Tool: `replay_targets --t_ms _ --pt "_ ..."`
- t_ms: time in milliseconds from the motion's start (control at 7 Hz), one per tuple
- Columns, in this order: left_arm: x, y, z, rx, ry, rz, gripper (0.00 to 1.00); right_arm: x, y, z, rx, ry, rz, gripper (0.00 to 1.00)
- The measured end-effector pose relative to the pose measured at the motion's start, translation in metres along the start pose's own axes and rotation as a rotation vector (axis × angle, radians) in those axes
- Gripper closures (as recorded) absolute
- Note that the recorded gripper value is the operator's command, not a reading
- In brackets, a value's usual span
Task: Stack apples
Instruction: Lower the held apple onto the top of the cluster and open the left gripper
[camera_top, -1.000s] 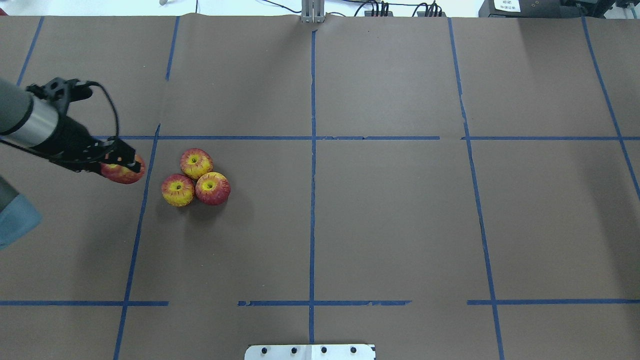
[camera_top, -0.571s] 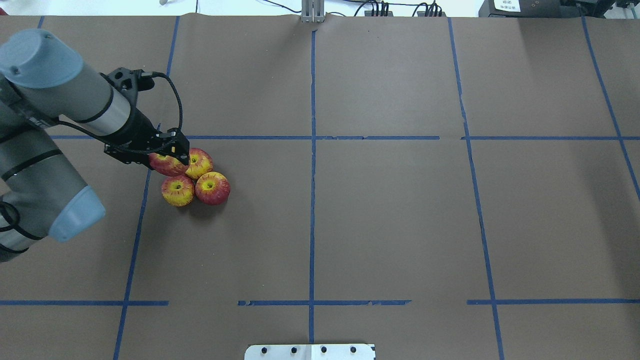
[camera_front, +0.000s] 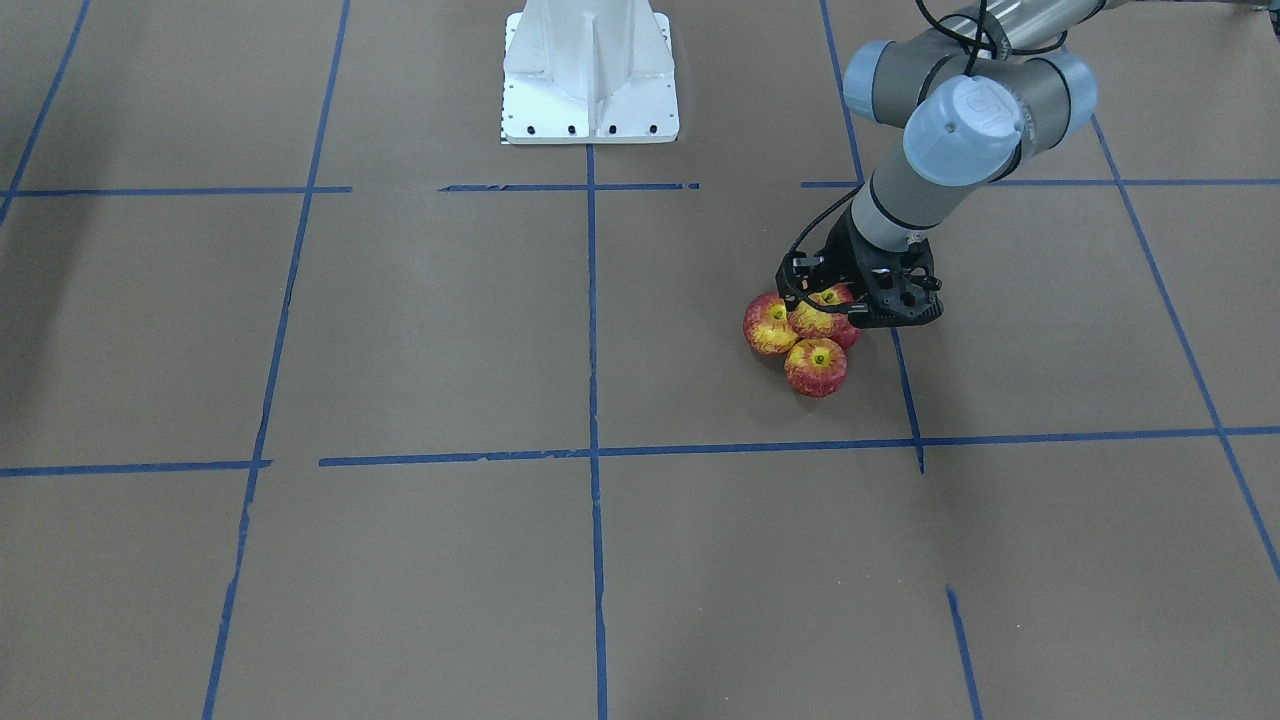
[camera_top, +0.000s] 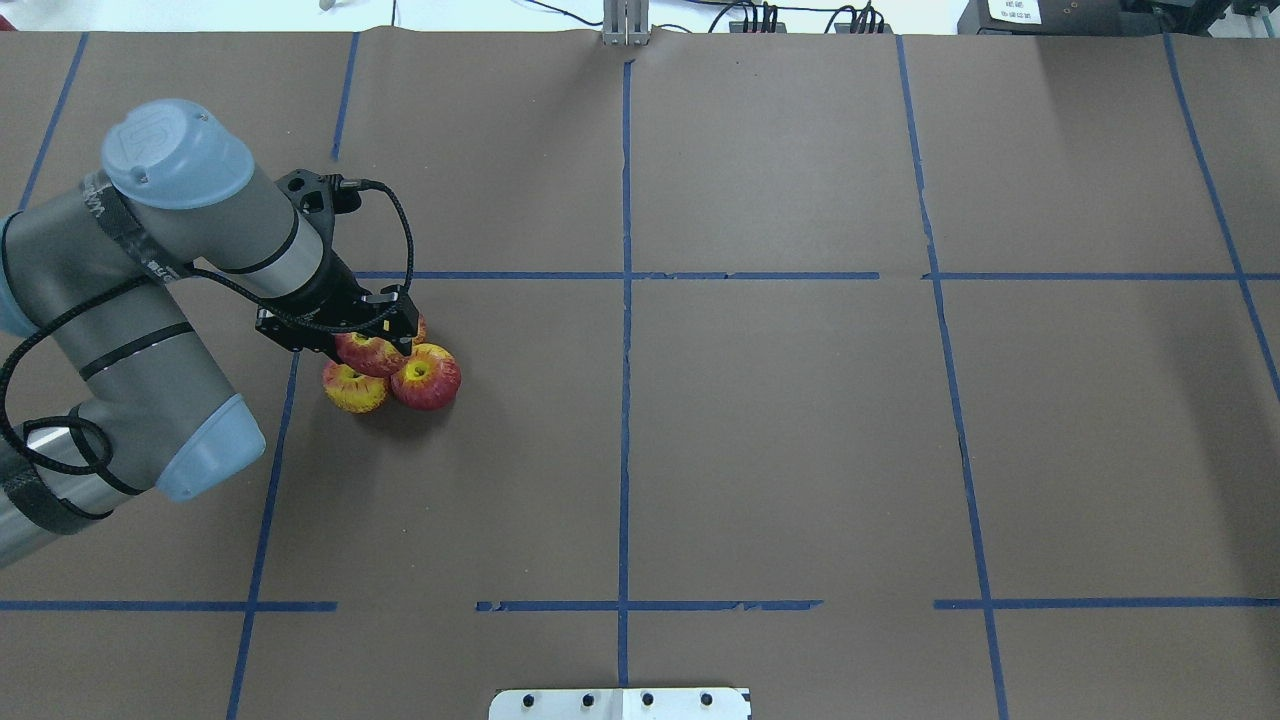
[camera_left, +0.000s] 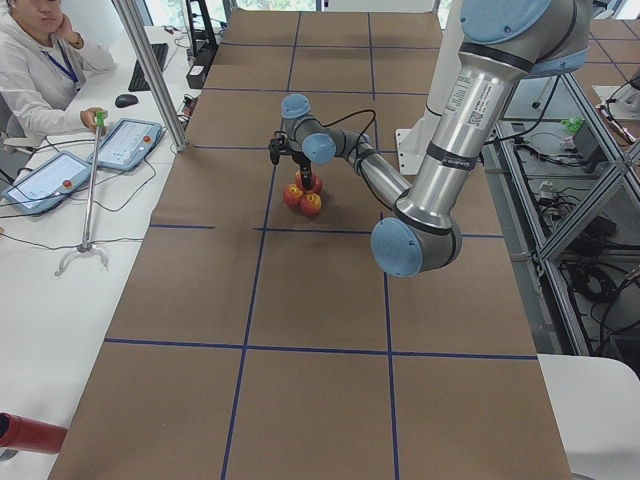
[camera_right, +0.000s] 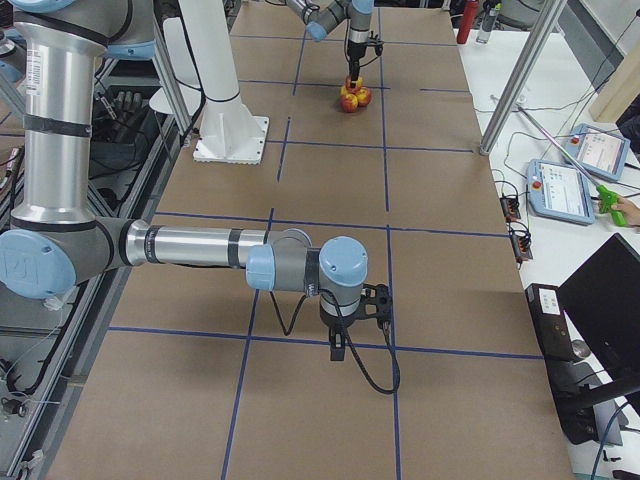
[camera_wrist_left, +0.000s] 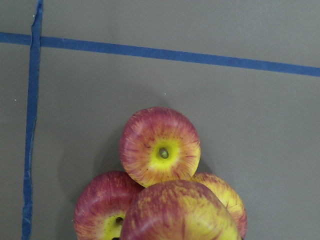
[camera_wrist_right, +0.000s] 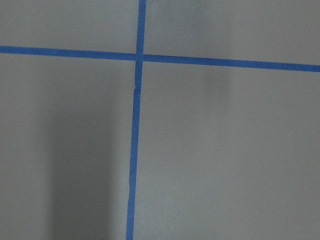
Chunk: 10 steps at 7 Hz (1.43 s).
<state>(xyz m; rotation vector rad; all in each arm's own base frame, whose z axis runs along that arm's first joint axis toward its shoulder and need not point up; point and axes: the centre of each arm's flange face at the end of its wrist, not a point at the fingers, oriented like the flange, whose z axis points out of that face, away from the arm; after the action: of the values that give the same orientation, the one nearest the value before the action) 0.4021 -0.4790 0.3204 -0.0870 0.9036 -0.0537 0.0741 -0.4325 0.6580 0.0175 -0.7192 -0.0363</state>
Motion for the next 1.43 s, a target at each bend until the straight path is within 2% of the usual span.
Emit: replay_targets --t_ms 143,286,571,714,857,1429 --pt "-0.0003 0.0005 0.0021 -0.003 -0.002 0.0 1.0 0.0 0.0 0.0 0.0 0.0 0.0 0.0" --pt "-0.0015 0.0002 0.0042 -0.006 -0.006 -0.002 0.89 0.0 0.0 0.0 0.0 0.0 0.0 0.0" --pt "-0.0032 0.0001 0.0061 -0.009 -0.009 -0.005 0.56 -0.0001 0.0 0.0 0.0 -0.001 0.0 0.0" --pt "-0.0037 0.0 0.0068 -0.01 -0.01 -0.006 0.08 0.0 0.0 0.0 0.0 0.0 0.0 0.0" --pt "-0.0039 0.0 0.0077 -0.012 -0.011 -0.007 0.0 0.0 0.0 0.0 0.0 0.0 0.0 0.0" --pt "-0.0032 0.0035 0.0031 -0.01 -0.005 -0.003 0.0 0.0 0.0 0.0 0.0 0.0 0.0 0.0"
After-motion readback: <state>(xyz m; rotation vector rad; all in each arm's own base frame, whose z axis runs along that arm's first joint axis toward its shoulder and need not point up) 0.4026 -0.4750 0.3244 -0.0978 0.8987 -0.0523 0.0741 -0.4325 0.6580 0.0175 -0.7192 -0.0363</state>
